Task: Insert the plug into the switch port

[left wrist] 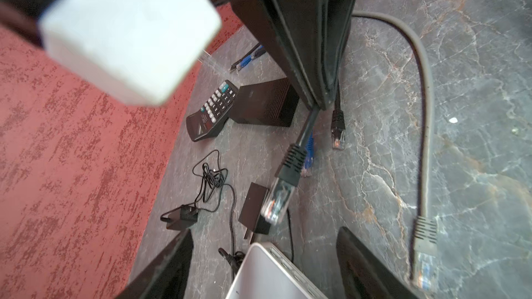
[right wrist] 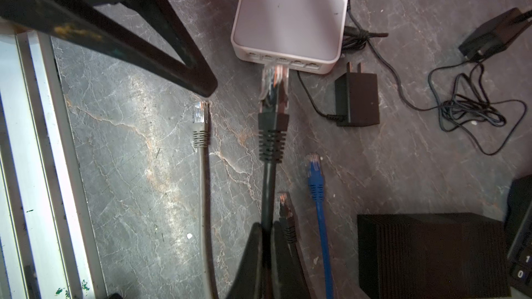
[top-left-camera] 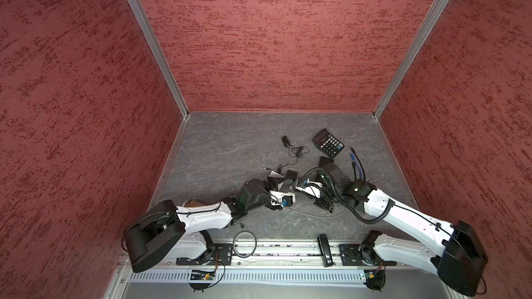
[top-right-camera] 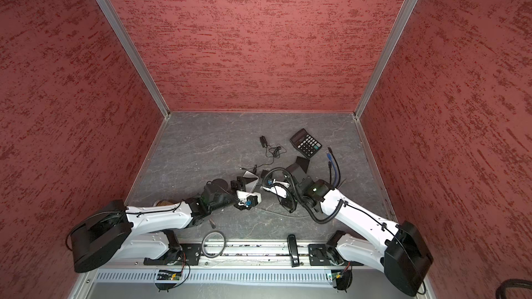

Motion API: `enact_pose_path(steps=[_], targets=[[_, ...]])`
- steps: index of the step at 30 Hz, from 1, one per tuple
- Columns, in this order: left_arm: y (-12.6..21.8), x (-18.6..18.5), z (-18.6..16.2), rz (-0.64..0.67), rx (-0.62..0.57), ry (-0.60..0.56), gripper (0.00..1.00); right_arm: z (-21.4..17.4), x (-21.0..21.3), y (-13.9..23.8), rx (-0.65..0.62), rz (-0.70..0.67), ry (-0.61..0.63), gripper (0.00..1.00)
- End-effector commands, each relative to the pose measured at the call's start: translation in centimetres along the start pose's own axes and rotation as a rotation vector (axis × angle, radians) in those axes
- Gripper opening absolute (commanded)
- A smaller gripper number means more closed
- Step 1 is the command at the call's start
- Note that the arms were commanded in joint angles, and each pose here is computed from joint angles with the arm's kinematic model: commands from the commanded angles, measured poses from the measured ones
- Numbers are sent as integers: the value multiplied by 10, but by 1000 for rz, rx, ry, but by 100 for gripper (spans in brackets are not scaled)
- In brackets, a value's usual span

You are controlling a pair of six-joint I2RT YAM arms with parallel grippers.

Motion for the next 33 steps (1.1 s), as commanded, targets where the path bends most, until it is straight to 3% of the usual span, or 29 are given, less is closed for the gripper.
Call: enact_pose_path(steps=[1,16,27,33], targets=[[-7,8,14,9,-53,-50,70,14,-4,8,-55,1,0,0],[-18,-7,12,-95,-30,-78,39,18,-5,11,-74,3,-11,0],[-21,-16,6,-134,-5,-82,36,22,-6,18,-107,4,-17,0],[-25,-15,6,-132,-9,-93,17,23,-7,18,-108,4,-20,0]])
Point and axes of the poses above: each gripper's point midway between its finger pads, its own y axis back along the fingers, its own x axis along the line the jaws close on, z = x × y, the point moved 3 cm from there along y, back along the fingers, and after that the axes turned 4 degrees about y, right-handed, at the moved point
